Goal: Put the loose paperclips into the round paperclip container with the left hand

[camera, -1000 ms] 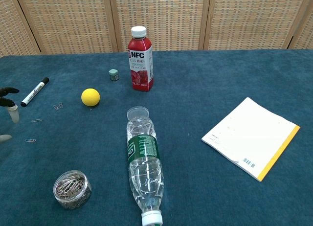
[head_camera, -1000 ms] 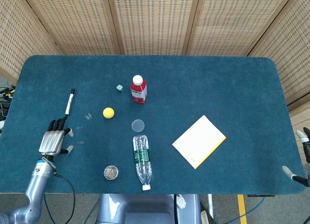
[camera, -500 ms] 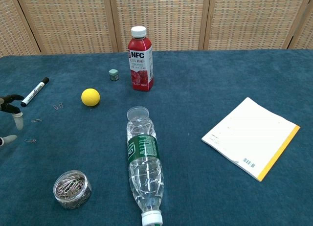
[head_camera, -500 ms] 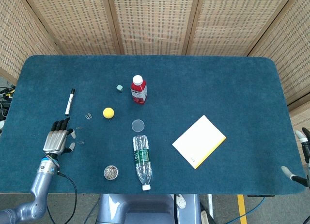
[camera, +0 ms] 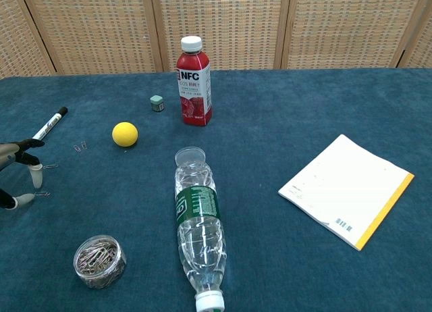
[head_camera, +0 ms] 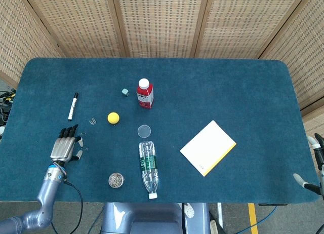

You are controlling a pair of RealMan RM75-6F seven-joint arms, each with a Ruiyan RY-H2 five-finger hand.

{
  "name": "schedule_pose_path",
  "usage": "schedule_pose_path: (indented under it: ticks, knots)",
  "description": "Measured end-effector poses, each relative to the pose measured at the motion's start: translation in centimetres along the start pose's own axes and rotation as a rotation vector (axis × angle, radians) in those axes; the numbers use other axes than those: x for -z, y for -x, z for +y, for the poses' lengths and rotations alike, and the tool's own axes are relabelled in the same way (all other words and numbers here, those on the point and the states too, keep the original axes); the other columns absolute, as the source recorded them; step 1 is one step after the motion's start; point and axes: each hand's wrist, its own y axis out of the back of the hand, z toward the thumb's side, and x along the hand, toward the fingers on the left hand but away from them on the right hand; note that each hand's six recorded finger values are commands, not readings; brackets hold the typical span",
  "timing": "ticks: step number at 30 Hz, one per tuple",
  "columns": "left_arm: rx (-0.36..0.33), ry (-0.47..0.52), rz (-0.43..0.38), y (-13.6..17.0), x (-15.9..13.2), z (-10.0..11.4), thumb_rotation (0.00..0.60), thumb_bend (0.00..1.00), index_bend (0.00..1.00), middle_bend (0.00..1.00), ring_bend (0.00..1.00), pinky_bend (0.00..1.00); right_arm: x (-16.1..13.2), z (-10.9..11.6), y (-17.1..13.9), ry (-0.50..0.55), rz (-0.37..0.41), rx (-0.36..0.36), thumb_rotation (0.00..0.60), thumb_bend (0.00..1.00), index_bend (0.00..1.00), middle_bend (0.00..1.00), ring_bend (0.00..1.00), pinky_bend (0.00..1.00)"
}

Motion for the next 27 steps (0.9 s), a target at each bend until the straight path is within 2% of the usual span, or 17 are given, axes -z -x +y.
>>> schedule_pose_path:
  ticks: [14, 27]
  knots:
    - [0.010, 0.003, -0.003, -0.3, -0.3, -0.6, 0.600, 0.39, 0.51, 0.00, 0.00, 0.00, 0.1, 0.0, 0.1, 0.004, -0.002, -0.002, 0.600, 0.00, 0.00, 0.00, 0.00, 0.00]
    - [0.020, 0.000, -0.007, -0.5, -0.6, -1.2, 0.600, 0.43, 0.56, 0.00, 0.00, 0.00, 0.1, 0.0, 0.1, 0.005, -0.001, -0.003, 0.600, 0.00, 0.00, 0.00, 0.00, 0.00]
